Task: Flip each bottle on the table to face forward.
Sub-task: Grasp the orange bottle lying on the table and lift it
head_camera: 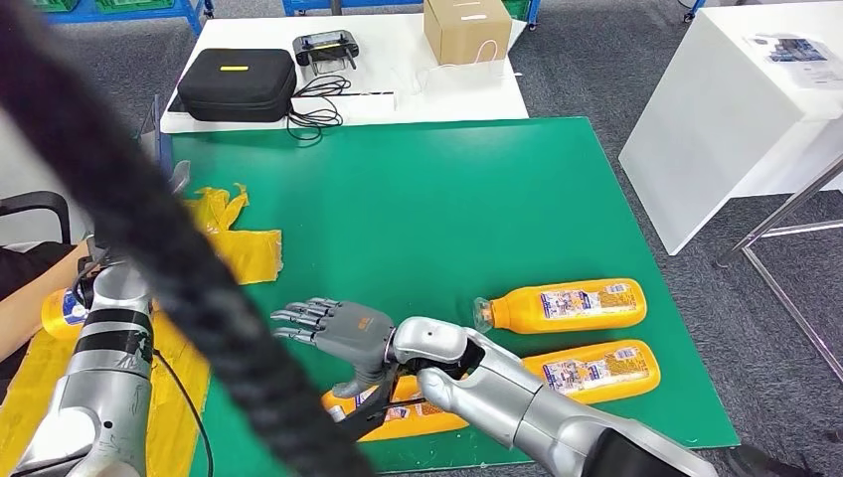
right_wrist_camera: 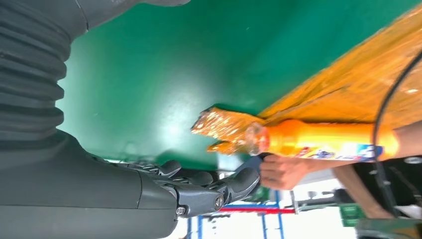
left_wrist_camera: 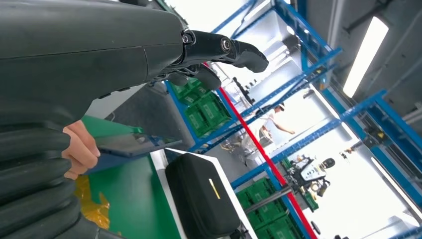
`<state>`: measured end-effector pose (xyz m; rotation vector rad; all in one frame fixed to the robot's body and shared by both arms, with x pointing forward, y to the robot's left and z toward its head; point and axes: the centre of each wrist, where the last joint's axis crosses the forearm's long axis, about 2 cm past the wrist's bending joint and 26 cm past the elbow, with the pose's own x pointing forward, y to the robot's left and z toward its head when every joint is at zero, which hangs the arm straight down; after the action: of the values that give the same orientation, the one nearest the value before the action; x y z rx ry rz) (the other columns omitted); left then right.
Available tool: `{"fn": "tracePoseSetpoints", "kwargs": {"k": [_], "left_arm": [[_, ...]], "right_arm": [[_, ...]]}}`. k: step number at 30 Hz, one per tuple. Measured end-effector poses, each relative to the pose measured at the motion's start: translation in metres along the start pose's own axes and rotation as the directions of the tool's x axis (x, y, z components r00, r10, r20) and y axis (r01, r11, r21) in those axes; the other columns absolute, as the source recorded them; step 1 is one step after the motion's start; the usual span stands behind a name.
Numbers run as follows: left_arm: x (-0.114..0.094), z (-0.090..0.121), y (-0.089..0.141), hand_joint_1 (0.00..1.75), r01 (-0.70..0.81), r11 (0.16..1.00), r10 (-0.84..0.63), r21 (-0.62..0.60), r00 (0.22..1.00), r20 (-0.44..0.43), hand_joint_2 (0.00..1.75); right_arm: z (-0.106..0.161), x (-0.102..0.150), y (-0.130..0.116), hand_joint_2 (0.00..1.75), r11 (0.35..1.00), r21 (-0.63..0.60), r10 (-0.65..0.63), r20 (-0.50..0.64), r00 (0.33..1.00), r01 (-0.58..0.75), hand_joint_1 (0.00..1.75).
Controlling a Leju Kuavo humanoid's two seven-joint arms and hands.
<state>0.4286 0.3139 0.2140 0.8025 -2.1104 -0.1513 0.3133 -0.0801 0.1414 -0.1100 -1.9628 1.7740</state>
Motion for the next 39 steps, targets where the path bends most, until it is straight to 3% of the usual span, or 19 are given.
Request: {"fn": "tracePoseSetpoints", "kwargs": {"k": [13, 26, 34, 39], "left_arm": [[-0.013, 0.02, 0.018, 0.0, -0.019, 0.996, 0.024, 0.081, 0.998, -0.064, 1.75], [-0.016, 0.021, 0.024, 0.0, -0.016, 0.994, 0.024, 0.107, 0.997, -0.075, 1.75], [-0.03, 0.022, 0.045, 0.0, 0.022, 0.986, -0.004, 0.165, 0.994, -0.109, 1.75], [-0.036, 0.024, 0.054, 0.0, 0.041, 0.983, -0.018, 0.181, 0.992, -0.129, 1.75]], "right_arm": [[0.013, 0.012, 0.031, 1.75, 1.0, 0.022, 0.011, -0.069, 0.998, -0.009, 0.0], [0.019, 0.01, 0.037, 1.75, 0.999, 0.036, -0.009, -0.075, 0.997, 0.012, 0.0], [0.058, 0.013, 0.066, 1.75, 0.998, 0.024, -0.051, -0.107, 0.993, 0.054, 0.0], [0.082, 0.021, 0.064, 1.75, 0.997, -0.082, -0.023, -0.142, 0.99, 0.011, 0.0]]}}
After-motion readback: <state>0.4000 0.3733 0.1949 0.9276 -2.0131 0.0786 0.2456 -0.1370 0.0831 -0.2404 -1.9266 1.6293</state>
